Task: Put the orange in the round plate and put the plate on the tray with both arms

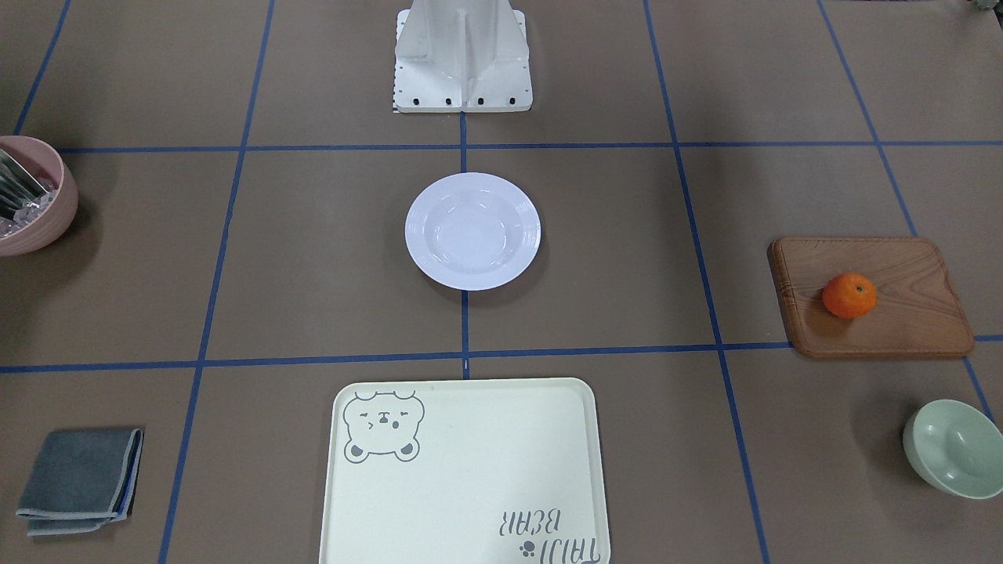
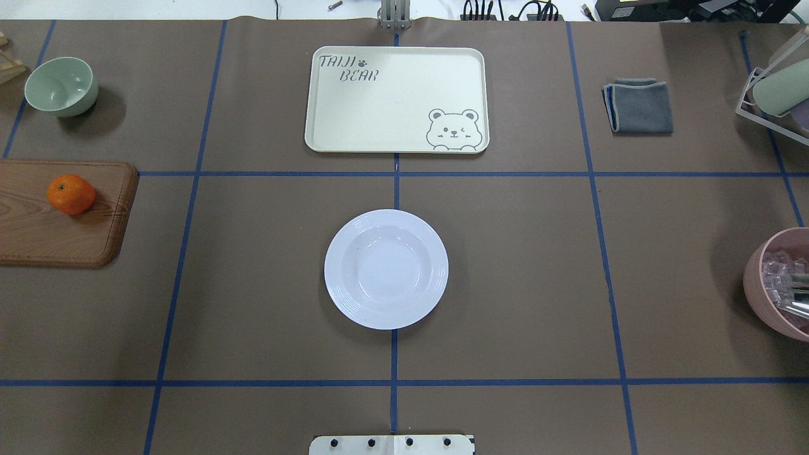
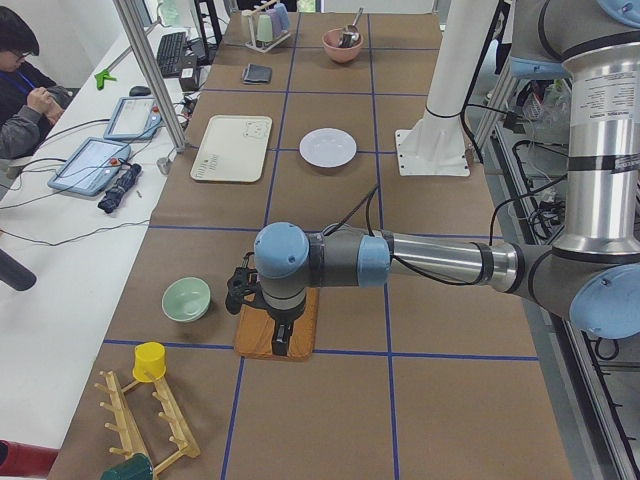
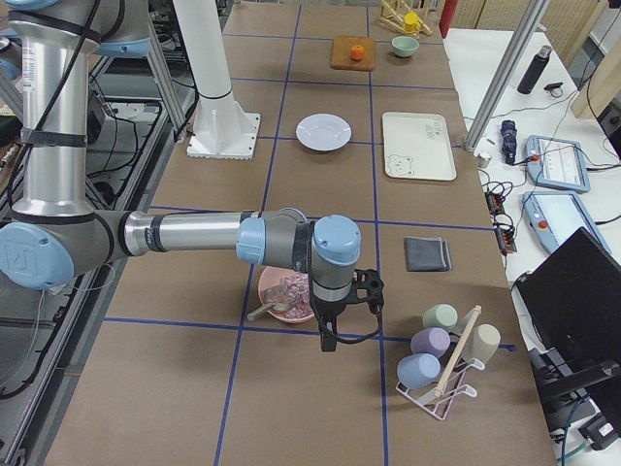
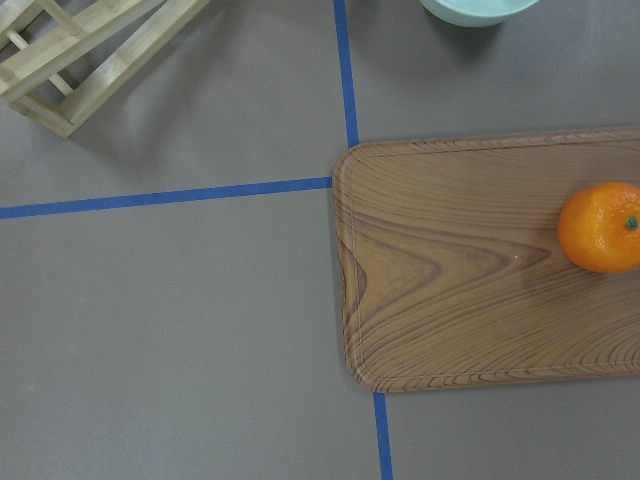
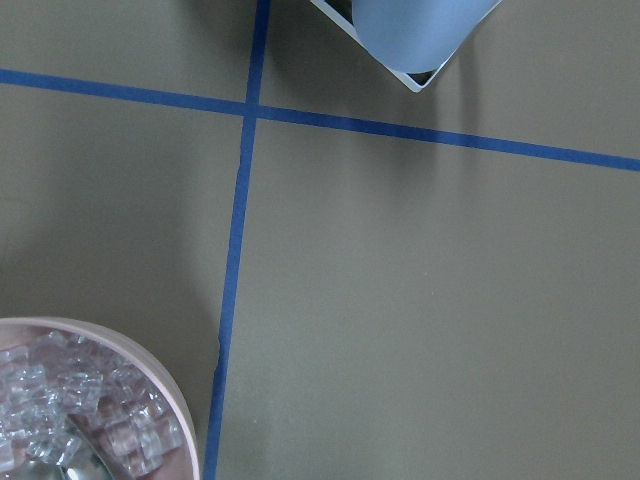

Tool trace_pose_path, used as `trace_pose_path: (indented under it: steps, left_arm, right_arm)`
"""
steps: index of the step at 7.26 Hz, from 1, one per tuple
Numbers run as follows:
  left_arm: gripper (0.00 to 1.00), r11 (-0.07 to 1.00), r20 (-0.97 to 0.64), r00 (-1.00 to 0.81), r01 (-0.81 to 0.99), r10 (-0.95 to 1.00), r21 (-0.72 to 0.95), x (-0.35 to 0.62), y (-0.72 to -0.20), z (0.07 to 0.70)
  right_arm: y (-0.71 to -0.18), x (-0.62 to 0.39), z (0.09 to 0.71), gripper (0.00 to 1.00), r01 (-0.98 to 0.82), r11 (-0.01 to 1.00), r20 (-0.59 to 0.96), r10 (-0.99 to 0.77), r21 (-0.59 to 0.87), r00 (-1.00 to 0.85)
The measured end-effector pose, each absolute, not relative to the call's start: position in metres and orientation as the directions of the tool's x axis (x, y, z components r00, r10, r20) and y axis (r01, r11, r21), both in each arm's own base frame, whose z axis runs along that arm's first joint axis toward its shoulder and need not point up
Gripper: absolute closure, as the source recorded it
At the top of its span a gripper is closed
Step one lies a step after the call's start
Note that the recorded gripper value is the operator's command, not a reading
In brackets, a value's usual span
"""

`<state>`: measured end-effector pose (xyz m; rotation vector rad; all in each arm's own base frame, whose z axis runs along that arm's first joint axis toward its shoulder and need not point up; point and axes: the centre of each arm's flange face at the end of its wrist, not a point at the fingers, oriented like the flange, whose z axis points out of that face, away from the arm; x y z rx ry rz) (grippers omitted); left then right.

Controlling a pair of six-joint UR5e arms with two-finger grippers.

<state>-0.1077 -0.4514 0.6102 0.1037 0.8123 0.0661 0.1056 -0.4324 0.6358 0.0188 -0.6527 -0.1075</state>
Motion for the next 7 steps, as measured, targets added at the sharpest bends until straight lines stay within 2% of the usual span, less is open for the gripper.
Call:
trace_pose_path:
  steps: [4,7]
  left_arm:
    - [0.02,0.982,-0.704,0.694,-0.02,0.15,0.19,-0.108,-0.457,0.603]
    - [0.02,0.929,-0.654,0.704,-0.023,0.277,0.368,-0.109,-0.467,0.588]
  right_arm:
    - [-0.44,0.106,0.619,0.0,0.101,0.99,0.593,-0.14,0.098,0.793]
    - [-0.466,0.104,0.584,0.0,0.097,0.94,0.56,-0.275,0.326,0.781]
